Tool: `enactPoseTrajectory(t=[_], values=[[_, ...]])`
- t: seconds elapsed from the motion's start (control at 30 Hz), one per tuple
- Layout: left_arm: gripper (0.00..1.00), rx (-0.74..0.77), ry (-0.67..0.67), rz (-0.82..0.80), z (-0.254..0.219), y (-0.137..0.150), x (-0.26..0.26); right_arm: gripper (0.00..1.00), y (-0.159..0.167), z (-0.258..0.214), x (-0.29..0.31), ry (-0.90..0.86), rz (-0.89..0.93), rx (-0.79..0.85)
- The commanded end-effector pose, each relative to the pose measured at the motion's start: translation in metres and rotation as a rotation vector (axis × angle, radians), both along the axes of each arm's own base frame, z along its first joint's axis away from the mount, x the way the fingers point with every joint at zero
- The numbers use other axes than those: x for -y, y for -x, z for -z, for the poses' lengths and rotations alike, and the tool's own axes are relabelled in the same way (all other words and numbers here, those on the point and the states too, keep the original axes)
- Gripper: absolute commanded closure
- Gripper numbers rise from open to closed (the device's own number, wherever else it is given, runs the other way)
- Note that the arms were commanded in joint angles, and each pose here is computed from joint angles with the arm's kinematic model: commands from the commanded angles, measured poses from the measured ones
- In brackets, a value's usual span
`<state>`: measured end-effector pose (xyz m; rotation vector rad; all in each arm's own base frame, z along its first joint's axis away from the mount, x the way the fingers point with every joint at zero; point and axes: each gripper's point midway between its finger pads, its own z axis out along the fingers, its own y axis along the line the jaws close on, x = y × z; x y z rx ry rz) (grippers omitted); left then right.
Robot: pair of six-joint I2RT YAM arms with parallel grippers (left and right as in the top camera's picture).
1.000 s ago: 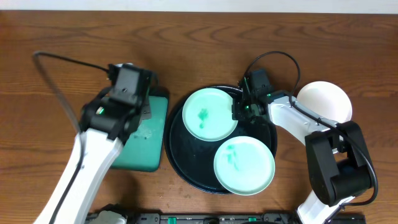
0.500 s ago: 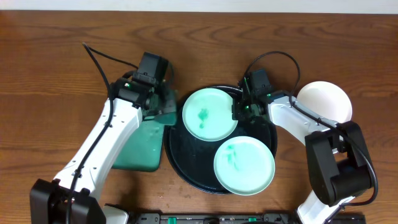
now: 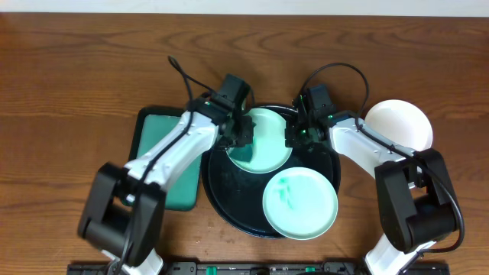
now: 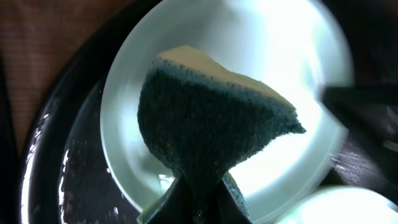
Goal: Clean dirty plates on tray and stack at the side
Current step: 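Carry the sponge with the left gripper to the held pale green plate, then scrub the pale green plate with the sponge while the right gripper holds it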
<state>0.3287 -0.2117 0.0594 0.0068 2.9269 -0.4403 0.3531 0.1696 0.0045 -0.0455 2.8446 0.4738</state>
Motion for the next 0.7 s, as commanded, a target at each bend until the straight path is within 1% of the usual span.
enactPoseTrajectory(t=[0.0,0.1,0.2,0.3,0.37,0.47,0.57,0.67], values=[[0.93,0.010,-0.092,-0.052,0.017,-0.011,-0.013,0.99,0.011,0.016,0.002,0.025,-0.003,-0.053],[0.93,-0.008,-0.133,-0.058,0.031,-0.011,-0.018,0.99,0.011,0.016,0.002,0.024,-0.003,-0.053],[0.93,-0.045,-0.131,-0.058,0.042,-0.007,-0.017,0.99,0.011,0.016,0.002,0.024,-0.003,-0.053],[0.93,-0.114,-0.069,-0.034,0.051,0.004,-0.003,0.99,0.011,0.016,0.002,0.025,-0.003,-0.054],[0.93,-0.174,-0.008,0.002,0.057,0.017,0.014,0.99,0.011,0.016,0.002,0.026,-0.003,-0.055],[0.93,-0.226,0.045,0.056,0.068,0.032,0.038,0.99,0.012,0.016,0.003,0.027,-0.003,-0.060],[0.93,-0.257,0.122,0.117,0.076,0.044,0.066,0.99,0.015,0.017,0.004,0.032,-0.003,-0.071],[0.93,-0.241,0.170,0.133,0.080,0.043,0.085,0.99,0.017,0.018,0.005,0.036,-0.003,-0.081]])
